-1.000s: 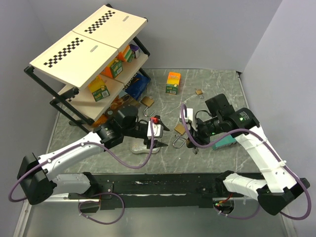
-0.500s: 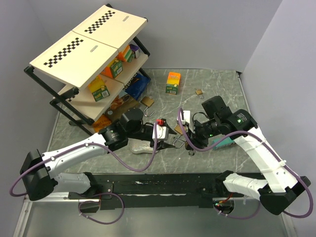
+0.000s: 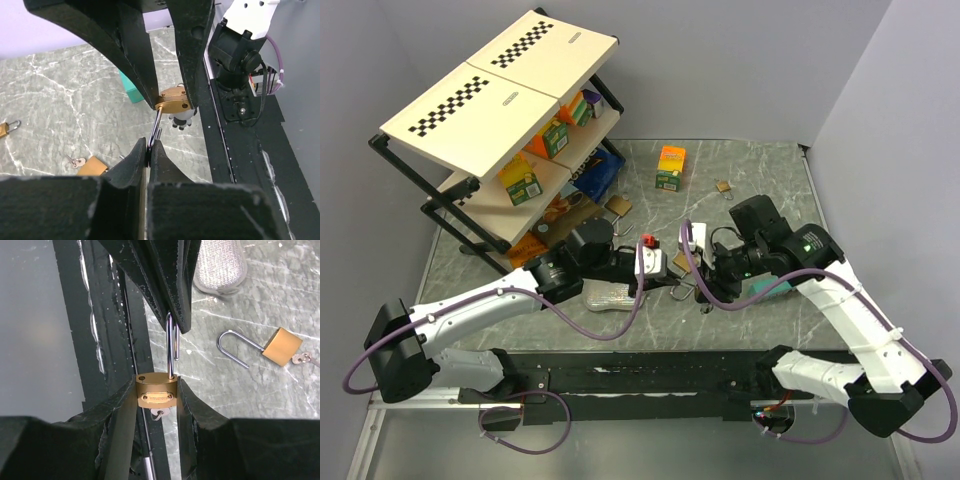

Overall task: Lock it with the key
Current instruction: Lock the lock.

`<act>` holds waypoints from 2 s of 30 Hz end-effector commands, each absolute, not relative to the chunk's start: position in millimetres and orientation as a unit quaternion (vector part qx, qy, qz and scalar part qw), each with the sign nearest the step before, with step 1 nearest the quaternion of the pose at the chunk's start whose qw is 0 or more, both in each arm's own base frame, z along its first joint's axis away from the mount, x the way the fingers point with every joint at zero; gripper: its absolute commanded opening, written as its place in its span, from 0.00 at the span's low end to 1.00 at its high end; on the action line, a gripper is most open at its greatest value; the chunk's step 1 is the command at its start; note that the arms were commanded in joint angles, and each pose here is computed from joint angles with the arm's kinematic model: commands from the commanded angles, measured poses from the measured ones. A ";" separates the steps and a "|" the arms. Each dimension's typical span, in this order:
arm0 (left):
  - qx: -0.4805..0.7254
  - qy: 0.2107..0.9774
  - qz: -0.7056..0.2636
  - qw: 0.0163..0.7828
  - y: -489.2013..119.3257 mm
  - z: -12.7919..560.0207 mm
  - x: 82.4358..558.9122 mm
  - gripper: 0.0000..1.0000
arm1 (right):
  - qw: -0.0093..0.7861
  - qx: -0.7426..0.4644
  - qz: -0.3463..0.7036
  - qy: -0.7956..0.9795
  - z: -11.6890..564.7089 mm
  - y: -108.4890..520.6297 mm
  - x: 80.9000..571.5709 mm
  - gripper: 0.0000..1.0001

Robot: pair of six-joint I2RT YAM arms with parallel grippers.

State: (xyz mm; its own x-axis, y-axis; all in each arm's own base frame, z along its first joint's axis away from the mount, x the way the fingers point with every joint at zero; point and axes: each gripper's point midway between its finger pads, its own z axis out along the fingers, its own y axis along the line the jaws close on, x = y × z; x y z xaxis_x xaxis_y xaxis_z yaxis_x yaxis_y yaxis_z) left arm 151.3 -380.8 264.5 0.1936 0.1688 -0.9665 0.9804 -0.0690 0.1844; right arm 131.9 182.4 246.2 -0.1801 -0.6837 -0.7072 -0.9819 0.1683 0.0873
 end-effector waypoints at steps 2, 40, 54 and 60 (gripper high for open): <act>0.571 0.467 -0.433 0.517 -380.0 303.8 149.9 0.01 | 0.340 -0.536 0.261 0.727 277.4 183.6 147.5 0.87; 0.500 0.488 -0.554 0.454 -343.7 382.3 130.7 0.01 | 0.461 -0.506 0.318 0.656 329.7 201.4 147.4 0.75; 0.489 0.491 -0.560 0.454 -343.2 381.7 129.9 0.01 | 0.444 -0.525 0.348 0.637 331.6 215.6 146.9 0.51; 0.484 0.495 -0.558 0.457 -344.5 382.1 133.8 0.01 | 0.423 -0.545 0.357 0.630 322.9 218.2 140.5 0.20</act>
State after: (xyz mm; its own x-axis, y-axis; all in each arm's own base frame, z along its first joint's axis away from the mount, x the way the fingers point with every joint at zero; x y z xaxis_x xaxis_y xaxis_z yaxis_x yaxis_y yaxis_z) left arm 139.4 -347.3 361.0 -0.1517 0.0333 -0.9879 0.9857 -0.0685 -0.1537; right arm 143.4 212.8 311.2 -0.1107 -0.4043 -0.9079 -0.9783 0.2054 0.0278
